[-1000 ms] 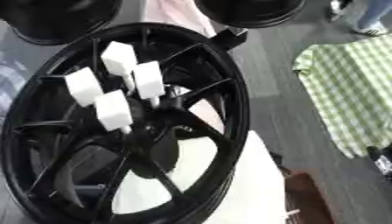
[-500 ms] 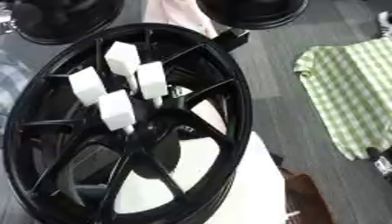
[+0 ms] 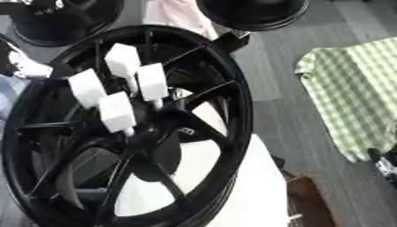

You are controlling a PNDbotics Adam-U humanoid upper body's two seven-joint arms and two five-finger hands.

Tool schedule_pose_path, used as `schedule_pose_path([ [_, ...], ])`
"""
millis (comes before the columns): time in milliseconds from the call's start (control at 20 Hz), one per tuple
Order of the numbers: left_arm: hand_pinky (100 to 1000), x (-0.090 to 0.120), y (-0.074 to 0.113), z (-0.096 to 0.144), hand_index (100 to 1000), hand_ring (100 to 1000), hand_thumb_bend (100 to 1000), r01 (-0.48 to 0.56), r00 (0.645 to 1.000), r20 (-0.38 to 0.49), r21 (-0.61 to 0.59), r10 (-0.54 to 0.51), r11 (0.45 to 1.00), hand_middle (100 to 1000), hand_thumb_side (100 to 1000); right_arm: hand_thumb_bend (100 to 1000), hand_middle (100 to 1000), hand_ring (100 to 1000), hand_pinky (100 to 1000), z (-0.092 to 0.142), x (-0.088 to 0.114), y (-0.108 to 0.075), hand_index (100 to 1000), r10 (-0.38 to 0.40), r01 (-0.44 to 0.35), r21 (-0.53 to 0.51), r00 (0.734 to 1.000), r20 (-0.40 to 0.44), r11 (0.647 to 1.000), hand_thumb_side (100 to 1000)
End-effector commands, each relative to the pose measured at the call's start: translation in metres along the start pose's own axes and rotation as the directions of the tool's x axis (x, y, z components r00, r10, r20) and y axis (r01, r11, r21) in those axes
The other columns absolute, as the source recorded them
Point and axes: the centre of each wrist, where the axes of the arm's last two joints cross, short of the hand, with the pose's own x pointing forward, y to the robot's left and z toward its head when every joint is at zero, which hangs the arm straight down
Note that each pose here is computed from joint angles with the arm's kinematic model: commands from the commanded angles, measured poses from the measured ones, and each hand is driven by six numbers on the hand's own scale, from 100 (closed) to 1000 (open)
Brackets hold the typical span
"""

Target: Pull the pin out of the wheel hub.

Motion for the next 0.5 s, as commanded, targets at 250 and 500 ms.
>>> schedule_pose_path([
  [250, 926, -0.0035, 0.0056, 0.0006, 907, 837, 453, 0.039, 0.998, -0.041, -0.011, -0.04, 0.999, 747, 439, 678, 630, 721, 672, -0.0081, 0.0068, -0.0088, 807, 0.025, -0.025, 0.002, 0.999, 0.023, 1.0, 234],
  [500, 923, -0.0054, 0.0036, -0.0011, 905, 836, 467, 0.037, 0.998, -0.045, -0.027, -0.039, 0.999, 745, 508, 678, 629, 721, 672, -0.0078, 0.0065, -0.0083, 807, 0.025, -0.025, 0.001, 0.999, 0.021, 1.0, 234],
])
